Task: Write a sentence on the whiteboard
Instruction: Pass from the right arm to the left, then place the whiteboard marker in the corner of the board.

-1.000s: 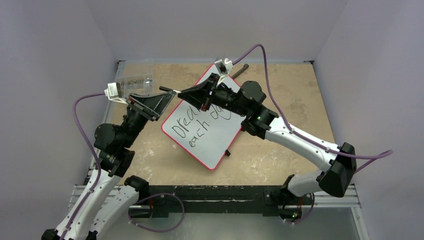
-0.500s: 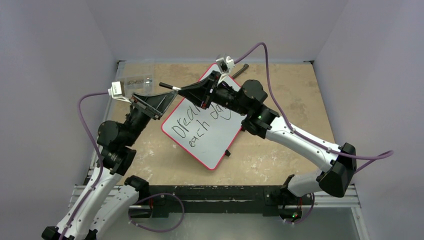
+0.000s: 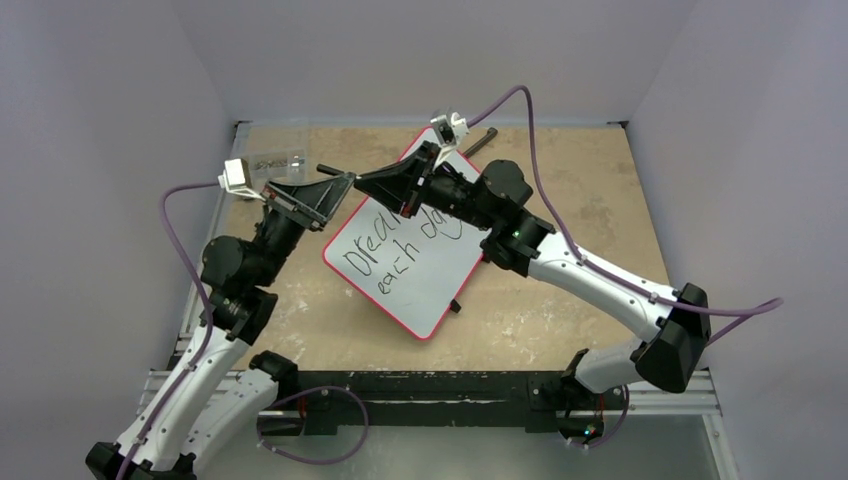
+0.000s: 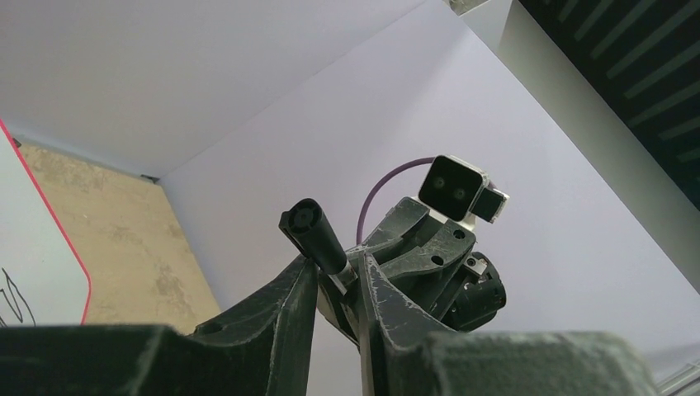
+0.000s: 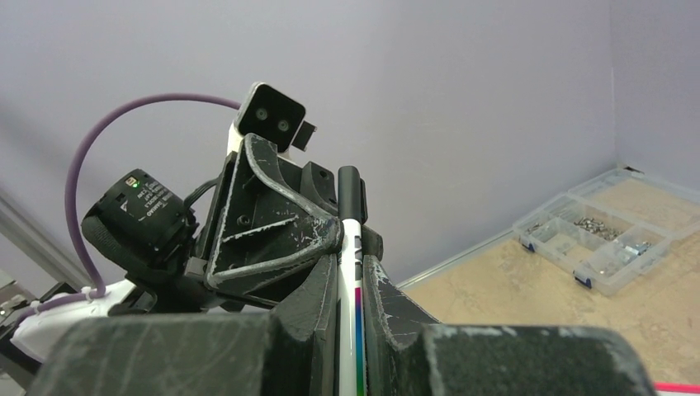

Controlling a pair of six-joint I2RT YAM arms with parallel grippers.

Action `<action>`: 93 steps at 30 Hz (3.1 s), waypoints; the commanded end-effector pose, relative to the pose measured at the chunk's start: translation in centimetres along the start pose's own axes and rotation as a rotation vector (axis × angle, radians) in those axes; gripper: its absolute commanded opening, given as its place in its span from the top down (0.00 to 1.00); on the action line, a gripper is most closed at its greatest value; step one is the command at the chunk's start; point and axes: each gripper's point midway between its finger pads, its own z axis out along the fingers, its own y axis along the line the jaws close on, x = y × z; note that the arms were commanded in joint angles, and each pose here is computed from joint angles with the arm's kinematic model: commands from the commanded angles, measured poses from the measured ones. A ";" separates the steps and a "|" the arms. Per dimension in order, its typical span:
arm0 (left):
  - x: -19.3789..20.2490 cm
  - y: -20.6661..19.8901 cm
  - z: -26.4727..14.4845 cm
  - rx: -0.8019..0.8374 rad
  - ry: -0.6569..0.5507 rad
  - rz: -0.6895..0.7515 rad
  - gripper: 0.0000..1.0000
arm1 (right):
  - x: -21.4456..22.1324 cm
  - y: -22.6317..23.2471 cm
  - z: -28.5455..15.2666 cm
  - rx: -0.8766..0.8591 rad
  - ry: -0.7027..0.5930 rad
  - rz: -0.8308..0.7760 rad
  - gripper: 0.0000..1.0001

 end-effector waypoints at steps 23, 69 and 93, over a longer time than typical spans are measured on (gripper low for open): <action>-2.5 0.9 -2.0 -0.166 -0.098 0.125 1.00 | 0.0 -0.7 -1.8 0.098 0.040 -0.032 0.01; 2.2 26.9 -19.4 -1.414 0.602 0.379 1.00 | 3.6 -4.7 -12.7 0.456 0.201 -0.098 0.01; 4.1 35.5 -22.0 -1.609 0.571 0.325 0.96 | 3.9 -5.4 -15.5 0.518 0.183 -0.122 0.01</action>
